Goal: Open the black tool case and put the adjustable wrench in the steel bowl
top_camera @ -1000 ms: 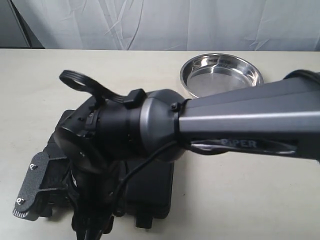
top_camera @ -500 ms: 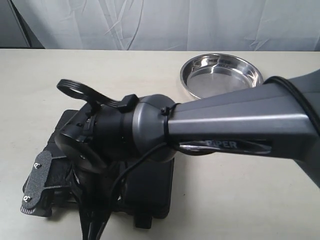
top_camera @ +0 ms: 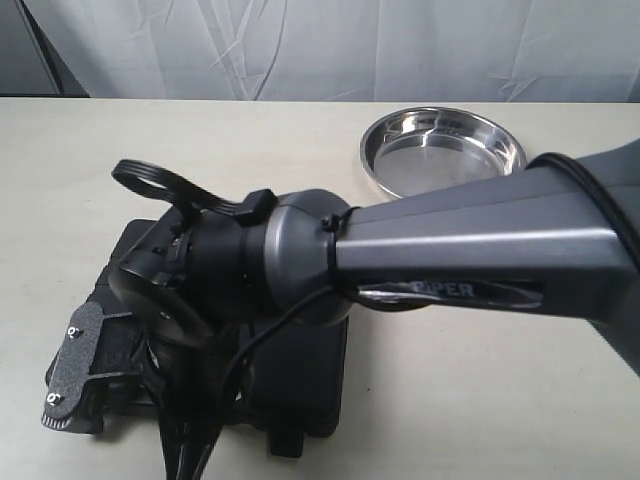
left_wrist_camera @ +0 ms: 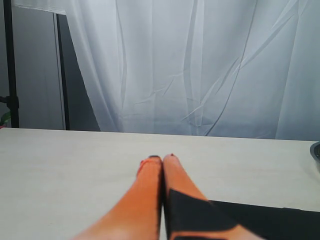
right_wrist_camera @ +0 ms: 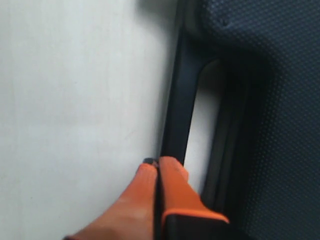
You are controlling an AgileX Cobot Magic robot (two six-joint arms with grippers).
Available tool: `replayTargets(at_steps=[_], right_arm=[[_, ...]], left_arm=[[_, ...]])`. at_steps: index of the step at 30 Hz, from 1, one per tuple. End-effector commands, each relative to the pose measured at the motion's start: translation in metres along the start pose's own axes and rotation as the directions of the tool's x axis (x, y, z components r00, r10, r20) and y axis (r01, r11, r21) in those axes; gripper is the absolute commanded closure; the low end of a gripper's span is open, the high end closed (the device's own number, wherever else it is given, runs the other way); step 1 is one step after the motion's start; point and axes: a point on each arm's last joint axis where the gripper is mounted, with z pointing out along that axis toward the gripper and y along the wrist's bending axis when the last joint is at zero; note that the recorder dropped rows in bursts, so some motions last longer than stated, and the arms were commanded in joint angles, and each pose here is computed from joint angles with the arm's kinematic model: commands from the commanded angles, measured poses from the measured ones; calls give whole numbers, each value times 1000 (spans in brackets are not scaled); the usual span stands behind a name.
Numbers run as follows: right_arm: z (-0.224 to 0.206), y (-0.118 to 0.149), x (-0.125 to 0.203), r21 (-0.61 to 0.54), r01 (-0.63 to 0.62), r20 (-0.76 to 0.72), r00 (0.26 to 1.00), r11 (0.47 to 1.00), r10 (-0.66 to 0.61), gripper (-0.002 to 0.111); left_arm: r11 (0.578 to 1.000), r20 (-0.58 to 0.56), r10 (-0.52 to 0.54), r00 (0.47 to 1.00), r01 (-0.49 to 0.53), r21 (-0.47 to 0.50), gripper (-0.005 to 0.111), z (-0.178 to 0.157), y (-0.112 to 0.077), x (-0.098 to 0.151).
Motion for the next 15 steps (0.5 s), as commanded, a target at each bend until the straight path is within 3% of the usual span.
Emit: replayTargets(at_steps=[1, 2, 4, 5, 6, 8, 15], right_arm=[[2, 4, 1, -26, -12, -4, 1000, 1000, 12, 102], [1, 4, 0, -25, -12, -1, 1000, 1000, 12, 96], [0, 3, 0, -19, -12, 10, 1000, 1000, 12, 71], [1, 3, -1, -14, -14, 19, 1000, 1000, 14, 51], [2, 3, -2, -10, -17, 27, 999, 1000, 17, 43], [6, 0, -3, 16, -27, 32, 999, 999, 27, 42], [25, -2, 0, 16, -27, -8, 1000, 1000, 27, 61]], left_arm=[[1000, 0, -2, 1000, 2, 5, 107, 0, 0, 1], [1000, 0, -2, 1000, 2, 5, 107, 0, 0, 1], [1000, 0, -2, 1000, 2, 5, 107, 0, 0, 1], [1000, 0, -2, 1000, 2, 5, 107, 0, 0, 1], [1000, 0, -2, 1000, 2, 5, 107, 0, 0, 1], [1000, 0, -2, 1000, 2, 5, 107, 0, 0, 1], [1000, 0, -2, 1000, 2, 5, 107, 0, 0, 1]])
